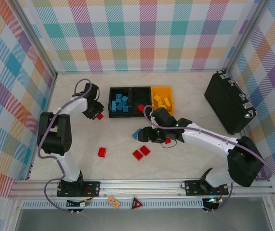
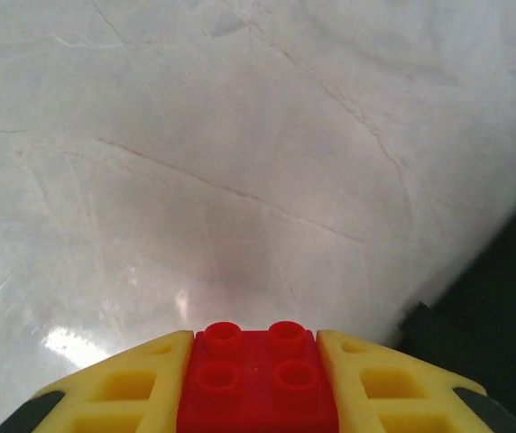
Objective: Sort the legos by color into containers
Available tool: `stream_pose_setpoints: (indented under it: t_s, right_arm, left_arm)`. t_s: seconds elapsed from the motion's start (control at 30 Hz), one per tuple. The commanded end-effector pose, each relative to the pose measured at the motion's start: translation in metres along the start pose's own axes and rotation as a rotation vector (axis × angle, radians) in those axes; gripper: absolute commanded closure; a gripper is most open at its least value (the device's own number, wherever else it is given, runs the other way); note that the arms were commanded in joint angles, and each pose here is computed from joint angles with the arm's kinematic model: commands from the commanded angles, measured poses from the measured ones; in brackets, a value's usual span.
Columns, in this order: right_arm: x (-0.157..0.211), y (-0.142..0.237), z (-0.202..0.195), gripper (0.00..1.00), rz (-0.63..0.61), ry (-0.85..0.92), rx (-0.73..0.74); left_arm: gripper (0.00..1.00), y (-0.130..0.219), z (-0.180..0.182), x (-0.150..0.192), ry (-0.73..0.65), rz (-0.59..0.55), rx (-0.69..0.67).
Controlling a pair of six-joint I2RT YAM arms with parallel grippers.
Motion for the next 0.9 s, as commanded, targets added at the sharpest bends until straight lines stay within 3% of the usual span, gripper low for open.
stream_pose_setpoints:
  t_s: [0.0,0.4,0.87]
  right_arm:
    - [0.008,0.008,-0.003,0.36,-0.004,0.015,0.02]
    - [0.016,0.038,-0.018,0.36,-0.084,0.004,0.077]
    - [0.03,0.063,-0.047,0.35,-0.143,-0.06,0.104]
  left_arm:
    - [0.8,0.026,0.0,0.011,-0.065,0.002,0.056]
    - [0.8,0.069,-0.057,0.083,-0.38,-0.035,0.122]
    - [0.8,0.048,-0.154,0.138,-0.55,-0.017,0.176]
Point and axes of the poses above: each hand's point on the last joint's axis, 136 mm out from that joint toward the fingers, its own y axis back along the fingers, its own z axis along the line the jaws close on, x = y × z, the point moved 8 cm from there along y, back along the fingers, and after that the axes turned 4 degrees about y, right-handed, at the moved point
